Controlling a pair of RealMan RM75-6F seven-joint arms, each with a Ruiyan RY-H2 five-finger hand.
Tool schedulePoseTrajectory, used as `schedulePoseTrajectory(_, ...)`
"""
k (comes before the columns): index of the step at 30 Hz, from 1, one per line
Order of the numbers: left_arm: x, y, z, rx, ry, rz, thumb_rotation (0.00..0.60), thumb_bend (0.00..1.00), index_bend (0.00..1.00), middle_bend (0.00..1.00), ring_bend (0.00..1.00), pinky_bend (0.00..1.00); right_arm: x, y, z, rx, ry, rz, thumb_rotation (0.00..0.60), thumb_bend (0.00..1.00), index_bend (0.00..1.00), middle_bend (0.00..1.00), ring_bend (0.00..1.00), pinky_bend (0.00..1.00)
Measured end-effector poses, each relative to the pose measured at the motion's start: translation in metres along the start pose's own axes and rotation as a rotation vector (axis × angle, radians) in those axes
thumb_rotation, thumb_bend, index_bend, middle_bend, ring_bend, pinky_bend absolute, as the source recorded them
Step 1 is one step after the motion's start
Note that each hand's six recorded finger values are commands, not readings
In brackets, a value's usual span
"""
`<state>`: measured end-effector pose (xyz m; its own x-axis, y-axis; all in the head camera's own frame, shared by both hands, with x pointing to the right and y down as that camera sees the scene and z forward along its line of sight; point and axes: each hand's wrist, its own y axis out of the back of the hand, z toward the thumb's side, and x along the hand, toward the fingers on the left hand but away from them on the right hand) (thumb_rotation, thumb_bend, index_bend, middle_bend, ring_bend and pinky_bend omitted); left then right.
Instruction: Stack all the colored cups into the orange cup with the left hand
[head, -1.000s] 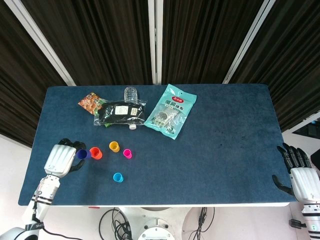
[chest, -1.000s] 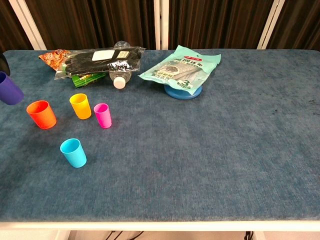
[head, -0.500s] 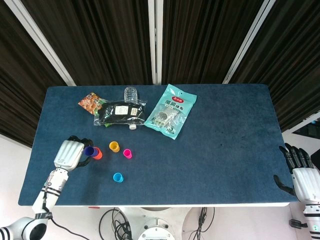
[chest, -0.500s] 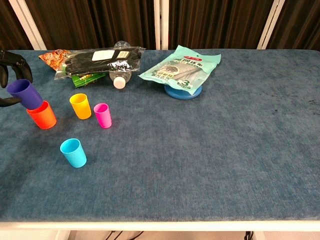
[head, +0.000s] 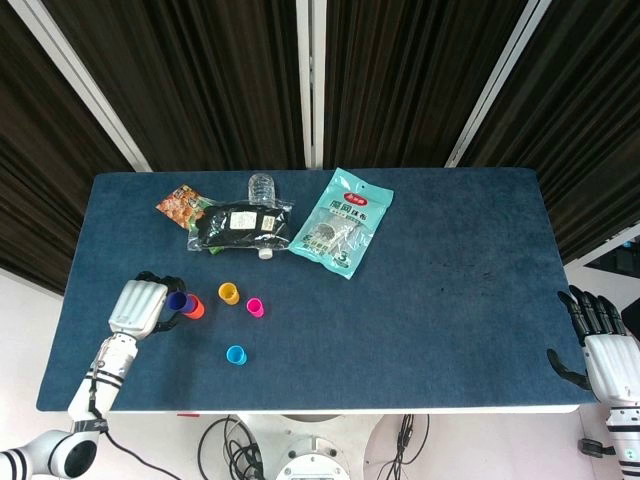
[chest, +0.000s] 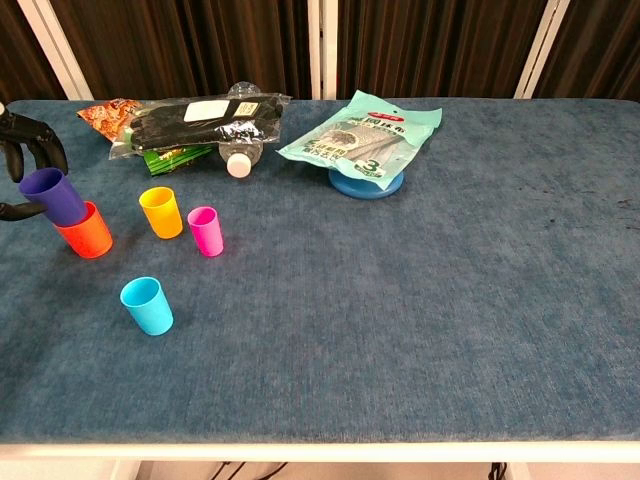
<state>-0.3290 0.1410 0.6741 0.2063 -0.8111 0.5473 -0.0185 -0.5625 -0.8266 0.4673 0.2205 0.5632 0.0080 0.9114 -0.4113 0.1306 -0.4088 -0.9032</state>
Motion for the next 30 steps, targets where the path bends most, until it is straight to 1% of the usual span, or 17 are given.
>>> schedulePoseTrajectory(3,0.0,0.0,0.001,-0.01,-0.005,0.0,0.6,0.31,0.31,0.32,0.36,0.28,0.0,0.0,0.0,0.001,0.0,0.0,0.6,0.27,0.0,0.0,0.0,0.0)
schedulePoseTrajectory(10,0.0,0.002,0.005,-0.022,-0.022,0.014,0.6,0.3,0.31,0.32,0.36,0.28,0.0,0.001,0.0,0.001,-0.001,-0.003,0.6,0.27,0.0,0.0,0.0,0.0)
schedulePoseTrajectory(13,0.003,0.008,0.009,-0.032,-0.03,0.03,0.6,0.29,0.3,0.32,0.36,0.28,-0.001,0.002,-0.001,0.001,-0.003,-0.006,0.6,0.27,0.0,0.0,0.0,0.0)
schedulePoseTrajectory(16,0.009,0.019,0.018,-0.033,-0.054,0.054,0.6,0.26,0.3,0.32,0.36,0.28,-0.001,0.003,-0.001,0.003,-0.004,-0.009,0.6,0.27,0.0,0.0,0.0,0.0)
schedulePoseTrajectory(19,0.016,0.029,0.03,-0.016,-0.082,0.065,0.6,0.25,0.3,0.31,0.36,0.28,-0.001,0.004,0.0,0.002,-0.002,-0.01,0.6,0.27,0.0,0.0,0.0,0.0)
schedulePoseTrajectory(23,0.027,0.035,0.047,0.043,-0.109,0.045,0.6,0.25,0.3,0.31,0.36,0.28,-0.001,0.005,0.0,0.001,-0.002,-0.013,0.6,0.27,0.0,0.0,0.0,0.0)
schedulePoseTrajectory(26,0.038,0.033,0.061,0.097,-0.132,0.02,0.6,0.25,0.3,0.31,0.35,0.28,0.0,0.006,0.0,0.002,-0.002,-0.013,0.6,0.27,0.0,0.0,0.0,0.0)
schedulePoseTrajectory(30,0.051,0.023,0.073,0.14,-0.147,-0.013,0.6,0.25,0.3,0.31,0.34,0.27,0.001,0.007,-0.003,-0.002,-0.008,-0.015,0.6,0.27,0.0,0.0,0.0,0.0)
